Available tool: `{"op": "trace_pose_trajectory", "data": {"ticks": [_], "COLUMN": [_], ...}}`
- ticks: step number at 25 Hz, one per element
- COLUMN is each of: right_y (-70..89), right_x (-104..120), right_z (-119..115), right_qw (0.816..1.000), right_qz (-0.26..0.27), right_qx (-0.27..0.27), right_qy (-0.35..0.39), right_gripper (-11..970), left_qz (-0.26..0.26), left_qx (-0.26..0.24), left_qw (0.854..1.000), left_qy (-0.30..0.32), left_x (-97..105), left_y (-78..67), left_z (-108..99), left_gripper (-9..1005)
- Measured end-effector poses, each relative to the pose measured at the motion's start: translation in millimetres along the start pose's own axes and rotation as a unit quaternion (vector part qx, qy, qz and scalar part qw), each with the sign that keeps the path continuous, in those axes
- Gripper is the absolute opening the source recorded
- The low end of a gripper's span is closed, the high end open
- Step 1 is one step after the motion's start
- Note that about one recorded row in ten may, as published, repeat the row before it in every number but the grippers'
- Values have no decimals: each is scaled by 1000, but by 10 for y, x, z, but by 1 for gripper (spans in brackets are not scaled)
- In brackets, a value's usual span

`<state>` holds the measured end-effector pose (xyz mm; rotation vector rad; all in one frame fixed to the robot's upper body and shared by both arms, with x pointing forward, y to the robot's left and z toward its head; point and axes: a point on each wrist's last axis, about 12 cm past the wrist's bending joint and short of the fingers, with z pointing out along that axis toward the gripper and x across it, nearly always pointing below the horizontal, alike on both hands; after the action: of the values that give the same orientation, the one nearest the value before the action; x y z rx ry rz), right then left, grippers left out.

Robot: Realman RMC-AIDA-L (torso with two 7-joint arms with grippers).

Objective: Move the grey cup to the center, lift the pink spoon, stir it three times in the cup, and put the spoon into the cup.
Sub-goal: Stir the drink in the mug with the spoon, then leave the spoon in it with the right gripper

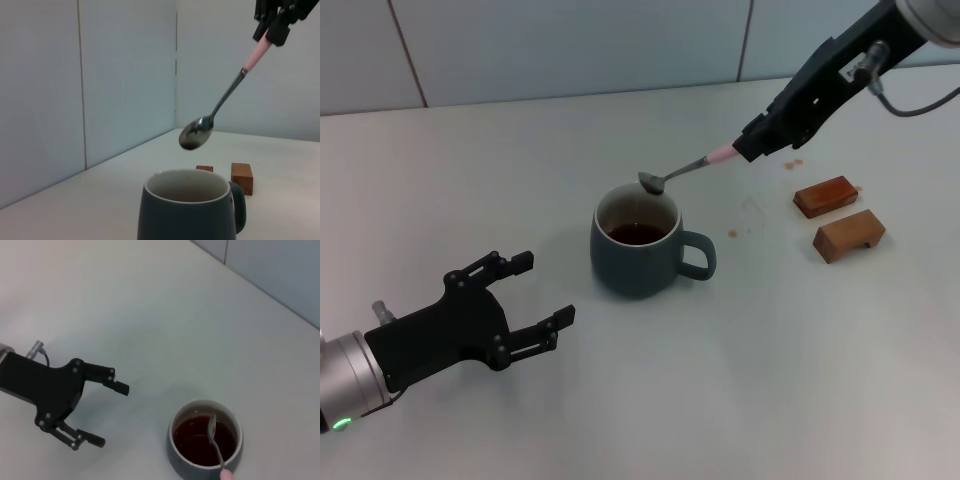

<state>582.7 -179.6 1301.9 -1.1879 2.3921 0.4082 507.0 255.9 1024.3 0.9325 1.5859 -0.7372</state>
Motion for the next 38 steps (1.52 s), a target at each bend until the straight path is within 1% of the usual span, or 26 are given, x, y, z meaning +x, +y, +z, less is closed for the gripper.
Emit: {"op": "trace_pose_trajectory", "data": {"ticks": [4, 10, 17, 21, 26, 29, 33, 38], "right_y": [-39, -97, -147, -123, -29, -31, -116, -203], "right_x": [-50, -131, -255, -303, -400, -474, -522, -500], "right_z": [111, 332, 583, 657, 792, 890, 914, 830], "right_qw": [1000, 999, 996, 995, 993, 993, 995, 994], "right_qz": [3, 4, 0, -5, -21, -23, -20, -12], "right_qx": [-1, -16, -3, -11, -35, -34, -14, -5], "right_qy": [19, 40, 85, 100, 114, 109, 98, 107], "right_gripper": [111, 111, 112, 113, 113, 114, 114, 115], "left_qz": [1, 2, 3, 2, 2, 3, 4, 5], "left_qx": [4, 7, 7, 8, 8, 8, 9, 10], "left_qw": [1000, 1000, 1000, 1000, 1000, 1000, 1000, 1000], "left_qy": [1, 1, 1, 0, 0, 0, -1, -1], "left_x": [-3, -10, -6, -4, -2, -4, -9, -18], "left_y": [-4, -5, -15, -18, -22, -21, -18, -13], "left_z": [11, 25, 29, 30, 32, 33, 37, 47], "left_gripper": [854, 854, 854, 854, 855, 855, 855, 855]}}
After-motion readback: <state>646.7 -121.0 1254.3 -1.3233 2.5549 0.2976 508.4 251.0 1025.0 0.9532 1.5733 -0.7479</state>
